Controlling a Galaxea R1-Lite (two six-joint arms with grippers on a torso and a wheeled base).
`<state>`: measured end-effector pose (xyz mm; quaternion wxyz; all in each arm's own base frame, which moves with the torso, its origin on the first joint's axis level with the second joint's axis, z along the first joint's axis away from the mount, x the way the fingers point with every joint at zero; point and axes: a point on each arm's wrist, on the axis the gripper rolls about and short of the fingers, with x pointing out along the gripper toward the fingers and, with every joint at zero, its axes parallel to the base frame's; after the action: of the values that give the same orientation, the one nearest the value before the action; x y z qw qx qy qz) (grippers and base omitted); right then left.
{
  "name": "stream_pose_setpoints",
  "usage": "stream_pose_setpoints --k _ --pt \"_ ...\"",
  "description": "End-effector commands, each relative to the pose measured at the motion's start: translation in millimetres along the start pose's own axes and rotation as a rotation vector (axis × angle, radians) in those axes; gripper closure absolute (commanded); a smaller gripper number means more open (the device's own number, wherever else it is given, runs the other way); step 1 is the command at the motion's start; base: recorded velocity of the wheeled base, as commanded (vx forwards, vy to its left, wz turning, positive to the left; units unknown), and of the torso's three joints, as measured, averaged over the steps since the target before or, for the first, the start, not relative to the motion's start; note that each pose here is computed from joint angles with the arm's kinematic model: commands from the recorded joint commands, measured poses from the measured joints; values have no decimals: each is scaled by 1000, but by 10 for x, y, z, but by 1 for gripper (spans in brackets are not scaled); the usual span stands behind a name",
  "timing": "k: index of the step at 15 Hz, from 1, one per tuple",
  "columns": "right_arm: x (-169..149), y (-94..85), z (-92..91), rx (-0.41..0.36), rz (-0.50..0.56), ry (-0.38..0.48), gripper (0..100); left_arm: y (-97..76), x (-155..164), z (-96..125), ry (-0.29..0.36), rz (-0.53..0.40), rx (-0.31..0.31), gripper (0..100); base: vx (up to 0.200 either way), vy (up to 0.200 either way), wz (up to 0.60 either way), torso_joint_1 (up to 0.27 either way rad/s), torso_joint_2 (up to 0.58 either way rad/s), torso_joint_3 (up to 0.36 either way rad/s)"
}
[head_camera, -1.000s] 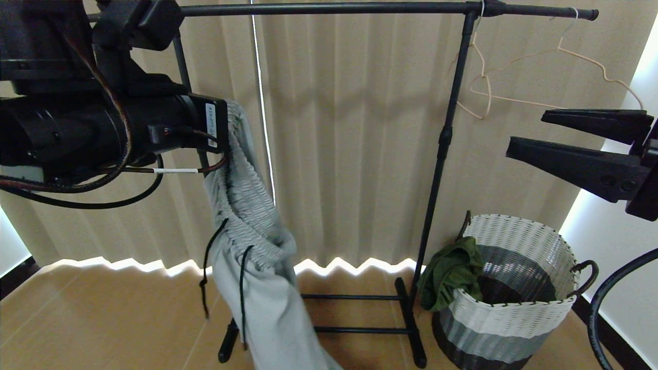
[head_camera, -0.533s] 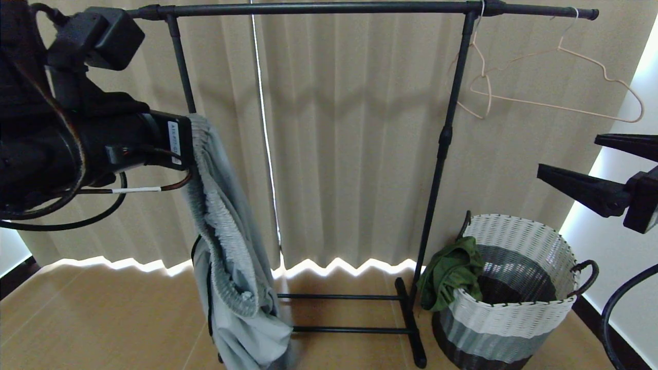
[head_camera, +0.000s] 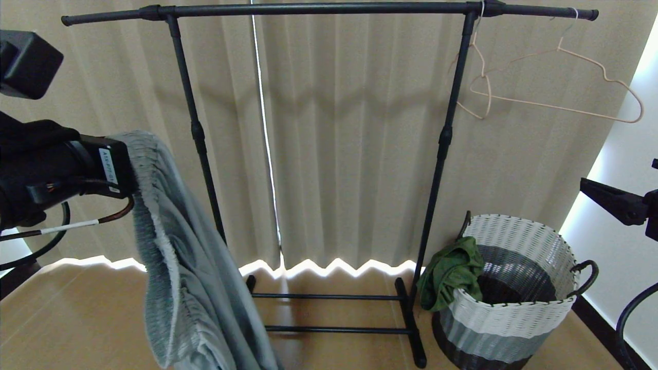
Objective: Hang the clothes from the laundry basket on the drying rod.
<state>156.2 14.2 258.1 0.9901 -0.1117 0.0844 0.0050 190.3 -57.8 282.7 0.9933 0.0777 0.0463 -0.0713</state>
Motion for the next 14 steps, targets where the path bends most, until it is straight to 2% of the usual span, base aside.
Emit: stream_pose_setpoints --k 1,6,9,14 --pt "3 6 -94 0 -35 6 0 141 -46 -112 -4 70 -8 100 0 0 0 0 0 0" --pt "90 -2 -129 1 -46 19 0 113 -53 -271 17 39 4 100 0 0 0 0 0 0" --pt "82 -3 -130 1 -45 18 0 99 -56 -294 16 -24 7 100 0 0 0 0 0 0" --pt "80 2 -150 0 -41 23 0 69 -66 -330 20 -60 9 100 0 0 0 24 -61 -30"
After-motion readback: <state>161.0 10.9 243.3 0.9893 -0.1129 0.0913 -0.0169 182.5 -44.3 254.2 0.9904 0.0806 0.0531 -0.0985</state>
